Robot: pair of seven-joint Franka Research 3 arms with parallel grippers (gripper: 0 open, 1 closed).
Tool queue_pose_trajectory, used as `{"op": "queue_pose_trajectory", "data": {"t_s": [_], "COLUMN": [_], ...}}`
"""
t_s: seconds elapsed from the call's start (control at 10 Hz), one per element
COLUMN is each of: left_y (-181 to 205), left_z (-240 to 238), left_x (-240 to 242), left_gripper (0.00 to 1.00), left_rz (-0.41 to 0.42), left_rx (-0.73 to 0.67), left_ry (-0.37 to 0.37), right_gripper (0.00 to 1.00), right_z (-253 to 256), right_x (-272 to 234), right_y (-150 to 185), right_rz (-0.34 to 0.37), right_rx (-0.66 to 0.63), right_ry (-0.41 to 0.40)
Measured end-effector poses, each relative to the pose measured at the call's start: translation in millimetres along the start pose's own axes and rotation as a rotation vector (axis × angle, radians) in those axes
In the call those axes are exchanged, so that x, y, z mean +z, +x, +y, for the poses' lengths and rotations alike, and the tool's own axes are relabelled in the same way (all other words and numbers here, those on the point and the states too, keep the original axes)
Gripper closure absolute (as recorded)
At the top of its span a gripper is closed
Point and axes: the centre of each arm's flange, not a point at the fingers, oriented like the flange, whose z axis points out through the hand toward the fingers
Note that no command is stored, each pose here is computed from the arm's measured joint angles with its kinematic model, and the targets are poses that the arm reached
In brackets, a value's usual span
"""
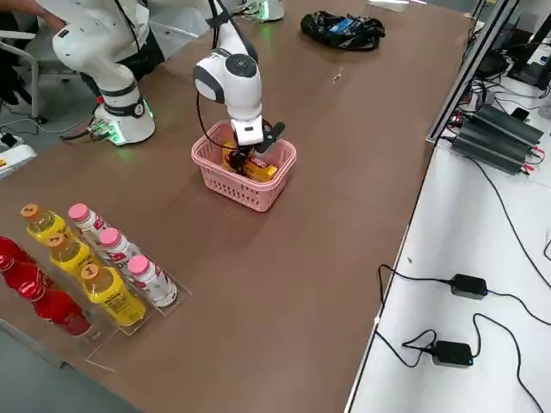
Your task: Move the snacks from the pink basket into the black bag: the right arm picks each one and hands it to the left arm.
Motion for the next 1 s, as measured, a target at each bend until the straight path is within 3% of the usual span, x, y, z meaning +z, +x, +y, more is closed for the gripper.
{"op": "queue_pose_trajectory", "data": {"t_s": [1.0], "left_y": [5], "left_z": [-1], "left_x": [2], "left_gripper": [0.0], "left_rz": [-0.003], "left_rx": [-0.002], "left_ry": [-0.003], "right_gripper": [0.1], "right_z": [4], "right_x": [16], "right_y": [5], "right_rz": [0.008], "right_rx": [0.009], "right_ry": [-0.006]}}
